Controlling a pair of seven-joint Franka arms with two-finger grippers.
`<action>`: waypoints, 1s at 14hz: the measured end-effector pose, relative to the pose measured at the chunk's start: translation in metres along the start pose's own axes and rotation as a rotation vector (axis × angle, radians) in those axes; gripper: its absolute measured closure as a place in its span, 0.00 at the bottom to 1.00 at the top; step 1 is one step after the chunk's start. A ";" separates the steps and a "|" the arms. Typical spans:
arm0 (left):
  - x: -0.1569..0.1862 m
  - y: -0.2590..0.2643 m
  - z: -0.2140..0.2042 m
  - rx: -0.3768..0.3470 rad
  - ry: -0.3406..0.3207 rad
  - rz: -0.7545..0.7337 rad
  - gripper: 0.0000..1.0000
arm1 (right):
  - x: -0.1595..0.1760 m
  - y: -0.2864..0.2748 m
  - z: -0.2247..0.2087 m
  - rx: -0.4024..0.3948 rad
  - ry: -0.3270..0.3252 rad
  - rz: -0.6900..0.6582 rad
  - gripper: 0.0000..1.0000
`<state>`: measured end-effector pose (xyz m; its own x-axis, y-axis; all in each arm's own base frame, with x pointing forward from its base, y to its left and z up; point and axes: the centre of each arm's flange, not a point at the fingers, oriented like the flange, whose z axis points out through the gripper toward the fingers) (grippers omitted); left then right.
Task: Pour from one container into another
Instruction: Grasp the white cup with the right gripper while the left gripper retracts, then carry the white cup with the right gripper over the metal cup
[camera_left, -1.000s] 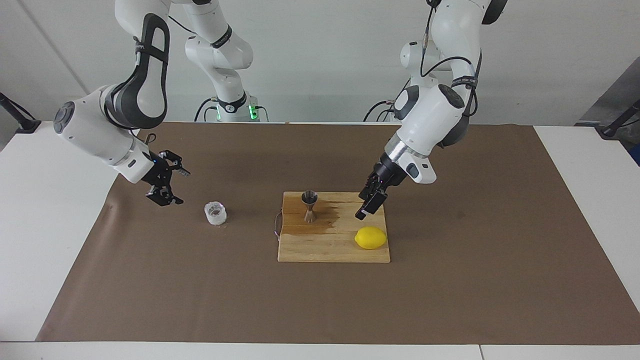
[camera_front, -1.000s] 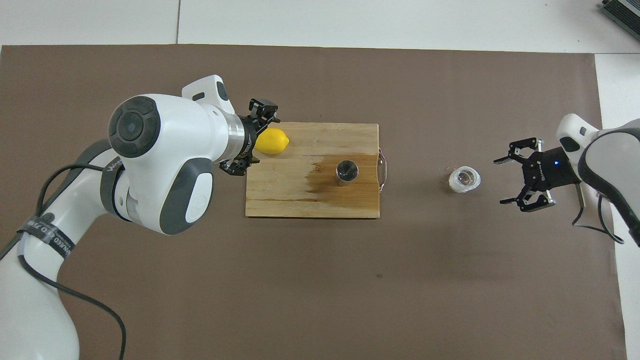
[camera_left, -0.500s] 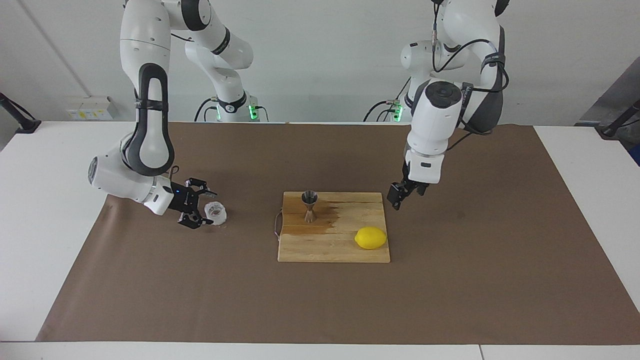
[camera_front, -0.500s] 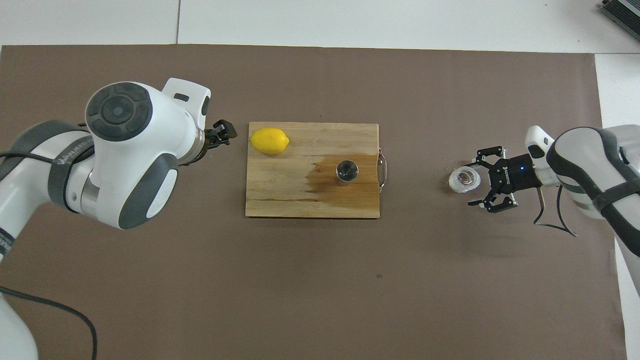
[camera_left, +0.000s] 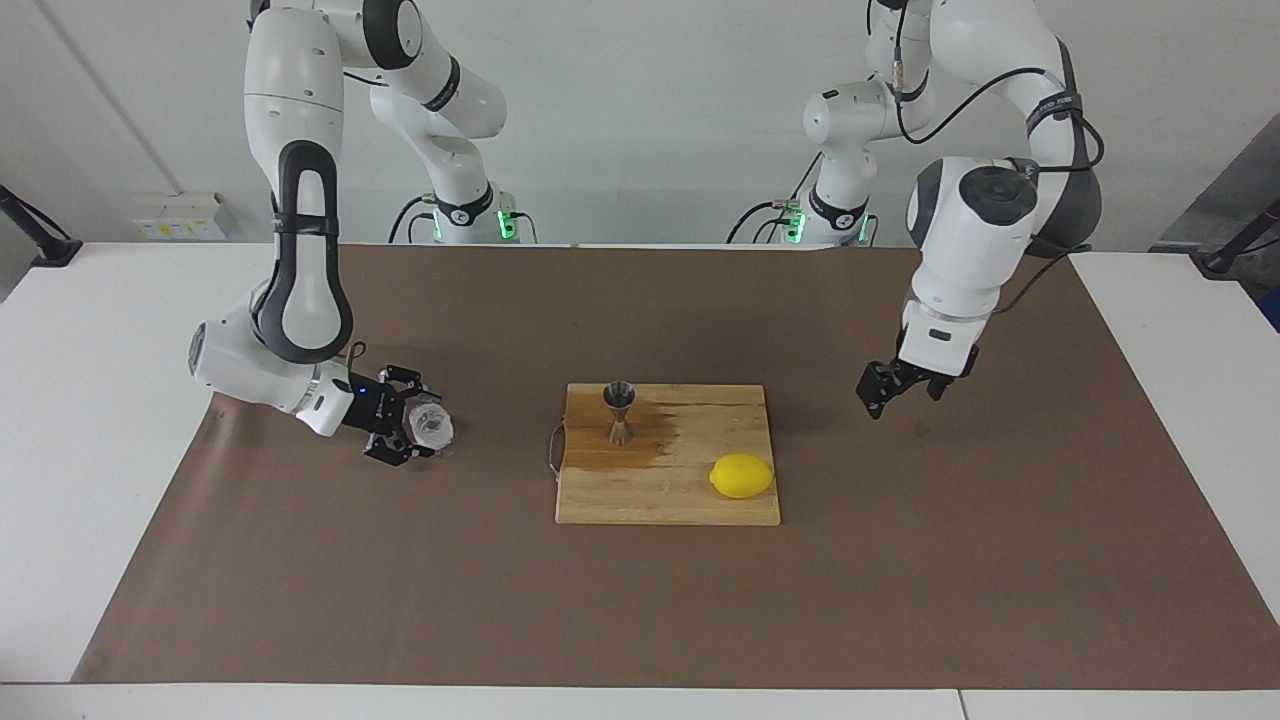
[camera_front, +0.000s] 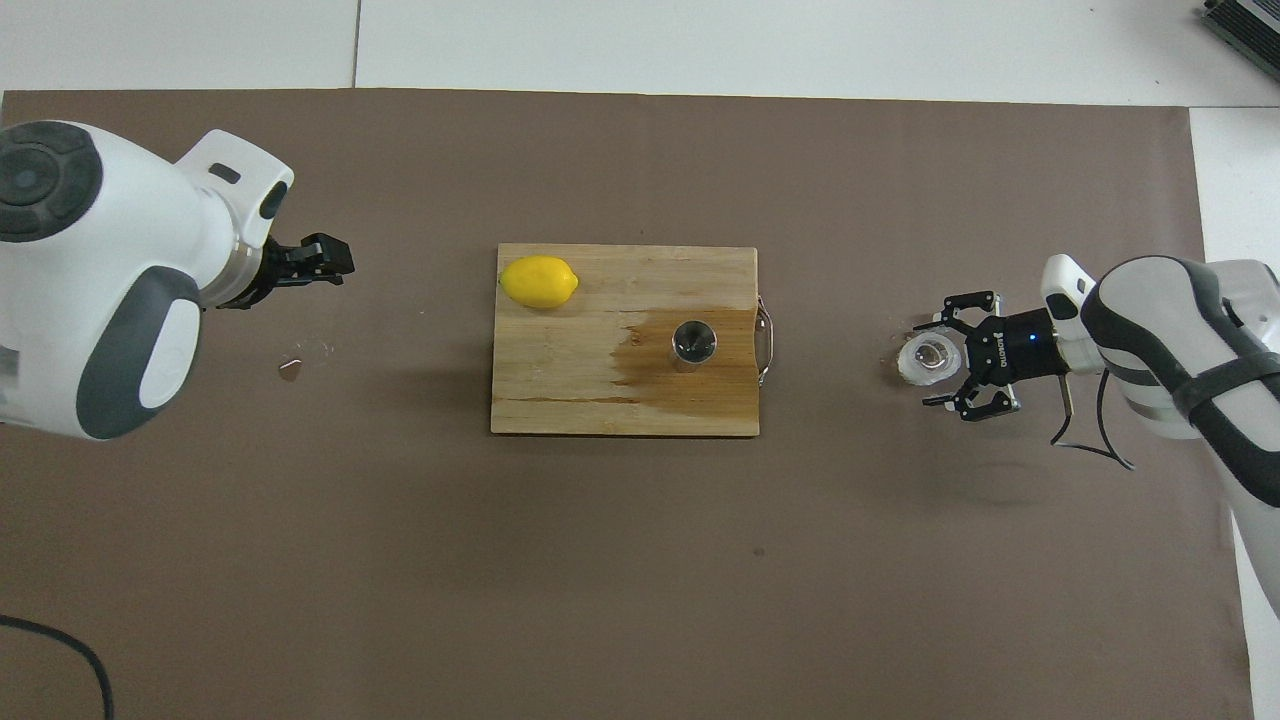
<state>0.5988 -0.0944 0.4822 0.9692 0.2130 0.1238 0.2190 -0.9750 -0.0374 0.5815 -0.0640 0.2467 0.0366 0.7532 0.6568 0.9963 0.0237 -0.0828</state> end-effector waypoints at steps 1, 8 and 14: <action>0.004 -0.018 -0.012 -0.013 0.002 0.002 0.00 | 0.000 0.000 0.001 0.000 0.001 0.000 0.04; -0.004 -0.063 -0.119 -0.017 -0.003 0.007 0.00 | 0.005 0.001 0.001 -0.002 0.011 0.012 0.48; 0.001 -0.104 -0.149 -0.024 -0.022 0.092 0.00 | 0.106 0.010 0.003 0.011 -0.006 0.125 0.48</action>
<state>0.5600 -0.0023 0.6341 0.9873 0.1238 0.0997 0.1267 -0.9917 -0.0233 0.5953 0.0181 0.3131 0.1603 0.7546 0.6363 0.9830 -0.0637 -0.1720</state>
